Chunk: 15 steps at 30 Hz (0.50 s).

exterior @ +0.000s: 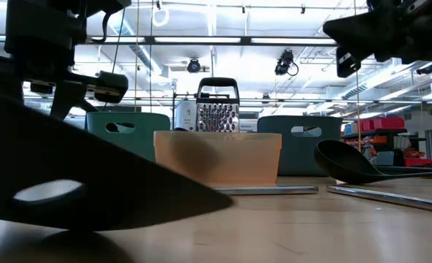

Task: Pick & Place Kitchen Items
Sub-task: Put the black spatula into the green bin

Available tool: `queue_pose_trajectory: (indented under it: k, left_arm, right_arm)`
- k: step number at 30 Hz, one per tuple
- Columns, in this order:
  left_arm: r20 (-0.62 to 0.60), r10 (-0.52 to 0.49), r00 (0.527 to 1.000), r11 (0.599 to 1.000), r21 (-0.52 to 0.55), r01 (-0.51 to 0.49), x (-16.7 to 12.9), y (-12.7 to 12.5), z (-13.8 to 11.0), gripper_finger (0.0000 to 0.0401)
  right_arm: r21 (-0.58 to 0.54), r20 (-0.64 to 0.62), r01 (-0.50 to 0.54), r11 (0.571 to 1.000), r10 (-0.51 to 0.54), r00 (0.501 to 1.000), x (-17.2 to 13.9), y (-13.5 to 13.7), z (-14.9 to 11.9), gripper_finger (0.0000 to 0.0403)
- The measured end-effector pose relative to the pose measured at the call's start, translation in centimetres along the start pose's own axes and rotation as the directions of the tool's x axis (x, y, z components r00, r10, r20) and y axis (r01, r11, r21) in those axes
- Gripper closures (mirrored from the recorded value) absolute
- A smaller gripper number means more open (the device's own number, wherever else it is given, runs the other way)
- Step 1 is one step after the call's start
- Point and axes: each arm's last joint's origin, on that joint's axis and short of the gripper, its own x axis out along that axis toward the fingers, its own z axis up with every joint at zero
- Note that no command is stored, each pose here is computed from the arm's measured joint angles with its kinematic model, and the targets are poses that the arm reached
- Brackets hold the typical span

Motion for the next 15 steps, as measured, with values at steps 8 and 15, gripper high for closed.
queue_pose_trajectory:
  k: [8,15]
  left_arm:
    - [0.037,0.014,0.999,0.998,-0.057,-0.012,-1.2,-0.2,-0.1,0.0316]
    - [0.102,0.102,0.990,0.989,-0.118,-0.090,-4.3,-0.5,-0.8,0.0316]
  right_arm:
    - [0.019,-0.011,0.000,1.000,0.000,1.000,-0.3,-0.1,-0.4,0.0395]
    - [0.017,-0.013,0.000,1.000,0.000,1.000,-0.3,-0.1,-0.4,0.0394]
